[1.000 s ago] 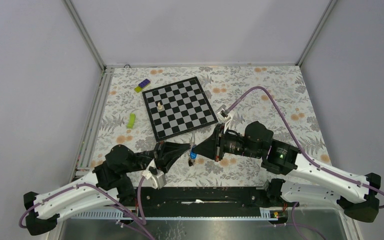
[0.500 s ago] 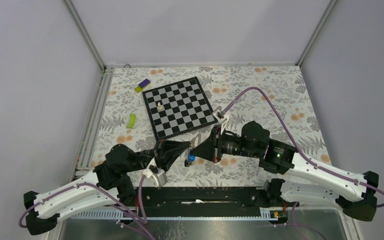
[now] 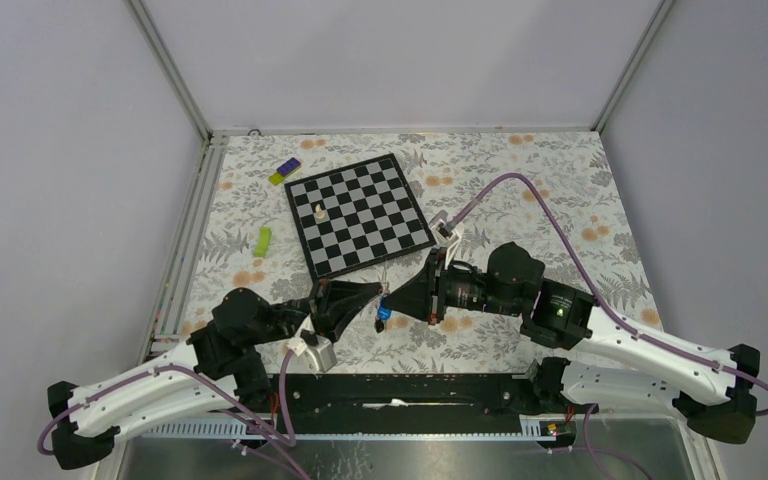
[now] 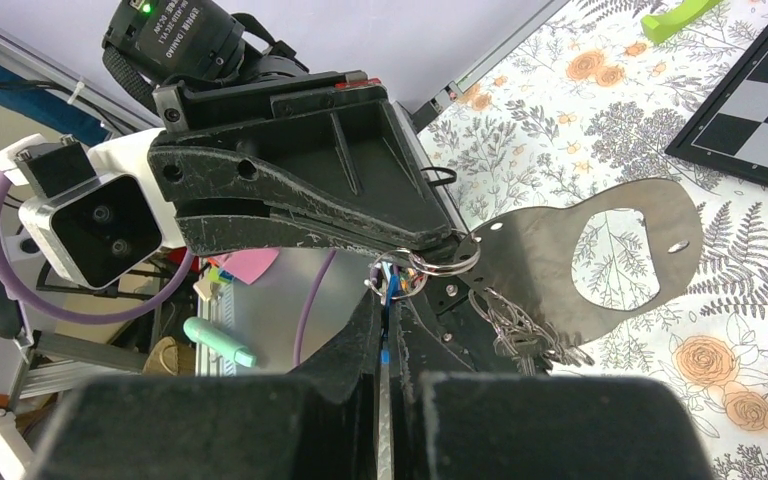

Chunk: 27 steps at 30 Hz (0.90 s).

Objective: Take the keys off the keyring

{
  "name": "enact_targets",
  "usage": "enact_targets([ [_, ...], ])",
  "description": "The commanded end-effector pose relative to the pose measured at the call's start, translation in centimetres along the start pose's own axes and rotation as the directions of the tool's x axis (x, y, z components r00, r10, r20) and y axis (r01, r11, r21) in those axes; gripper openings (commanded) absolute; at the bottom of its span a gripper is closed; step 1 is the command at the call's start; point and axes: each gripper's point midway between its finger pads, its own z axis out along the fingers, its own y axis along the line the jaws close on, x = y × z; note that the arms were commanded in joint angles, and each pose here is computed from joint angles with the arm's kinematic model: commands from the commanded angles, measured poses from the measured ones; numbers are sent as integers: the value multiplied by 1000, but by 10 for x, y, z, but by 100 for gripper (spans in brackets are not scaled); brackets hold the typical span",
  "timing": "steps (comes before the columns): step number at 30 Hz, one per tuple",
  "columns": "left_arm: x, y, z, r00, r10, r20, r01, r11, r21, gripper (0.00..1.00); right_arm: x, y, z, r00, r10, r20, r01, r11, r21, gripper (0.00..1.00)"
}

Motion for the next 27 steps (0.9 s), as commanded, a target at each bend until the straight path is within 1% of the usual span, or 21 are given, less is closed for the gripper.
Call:
enact_targets([
  [1, -14, 14, 0, 999, 22, 36, -21, 999, -39, 0, -31, 19, -8, 991, -42, 124, 49, 997, -53, 0],
  [12, -17, 14, -3, 999, 17, 48, -15, 999, -43, 0, -42, 9, -19, 978, -28, 205, 26, 1000, 10, 0],
  [27, -16, 12, -1, 998, 18, 52, -16, 999, -33, 0, -44, 11, -11, 979, -2, 206, 3, 1000, -6, 0],
])
